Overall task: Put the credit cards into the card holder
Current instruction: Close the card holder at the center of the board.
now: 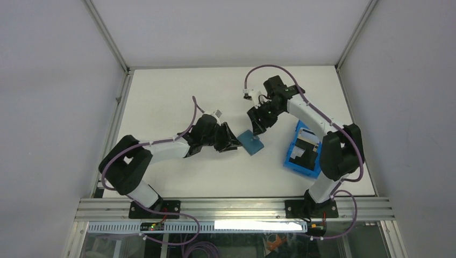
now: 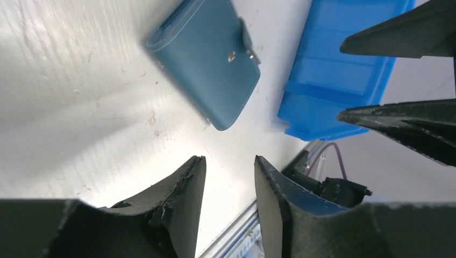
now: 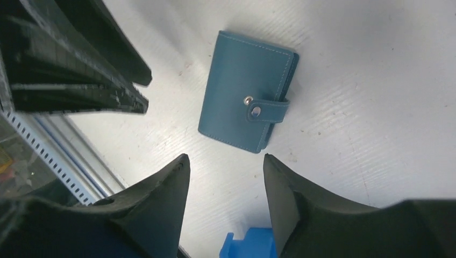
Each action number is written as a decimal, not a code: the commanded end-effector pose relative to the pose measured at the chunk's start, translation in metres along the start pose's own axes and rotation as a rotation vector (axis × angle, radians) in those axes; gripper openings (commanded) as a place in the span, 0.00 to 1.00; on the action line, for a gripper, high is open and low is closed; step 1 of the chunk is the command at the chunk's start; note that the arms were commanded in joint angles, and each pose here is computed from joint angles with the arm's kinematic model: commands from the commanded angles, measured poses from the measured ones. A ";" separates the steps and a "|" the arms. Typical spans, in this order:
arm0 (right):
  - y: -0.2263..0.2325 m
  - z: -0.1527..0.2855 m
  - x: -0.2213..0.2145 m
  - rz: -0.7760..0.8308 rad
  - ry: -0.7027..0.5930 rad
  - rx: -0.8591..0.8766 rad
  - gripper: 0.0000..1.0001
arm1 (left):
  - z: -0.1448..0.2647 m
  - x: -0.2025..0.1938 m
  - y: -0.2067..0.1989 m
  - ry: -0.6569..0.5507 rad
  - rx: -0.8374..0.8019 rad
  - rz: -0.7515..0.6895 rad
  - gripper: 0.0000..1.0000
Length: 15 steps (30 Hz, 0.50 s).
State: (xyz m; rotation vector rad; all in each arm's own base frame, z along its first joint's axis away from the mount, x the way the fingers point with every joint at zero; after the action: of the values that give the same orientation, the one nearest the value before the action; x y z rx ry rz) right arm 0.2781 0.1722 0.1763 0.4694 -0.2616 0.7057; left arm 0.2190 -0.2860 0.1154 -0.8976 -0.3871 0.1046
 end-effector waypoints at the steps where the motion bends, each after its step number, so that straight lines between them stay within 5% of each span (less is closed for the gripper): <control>1: 0.021 0.044 0.007 0.217 -0.149 0.106 0.57 | 0.025 0.018 -0.012 -0.040 0.053 -0.283 0.43; 3: 0.023 0.053 0.006 0.320 -0.222 0.080 0.71 | 0.031 0.024 -0.012 -0.016 0.065 -0.386 0.46; 4: 0.020 0.050 0.006 0.315 -0.220 0.070 0.93 | 0.032 0.028 -0.012 -0.008 0.062 -0.420 0.47; 5: 0.017 0.047 0.008 0.263 -0.205 0.088 0.97 | 0.033 0.031 -0.011 0.000 0.058 -0.441 0.48; 9: 0.013 0.032 -0.001 0.139 0.019 0.339 0.99 | 0.027 0.049 -0.011 0.046 0.025 -0.460 0.49; 15: 0.004 0.013 -0.009 0.274 -0.119 0.140 0.97 | 0.003 0.064 -0.005 0.137 0.071 -0.477 0.48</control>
State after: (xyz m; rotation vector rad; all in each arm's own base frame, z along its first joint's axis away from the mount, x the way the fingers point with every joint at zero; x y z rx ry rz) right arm 0.2724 0.1607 0.1720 0.6565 -0.2362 0.8874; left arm 0.2699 -0.2633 0.1377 -0.7101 -0.4860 -0.2635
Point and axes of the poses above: each gripper's point midway between its finger pads, its own z axis back along the fingers, its own y axis along the line the jaws close on, x = y × z, the point moved 7 cm from there along z, back along the fingers, and after that the axes turned 7 degrees about -z, right-handed, at the moved point
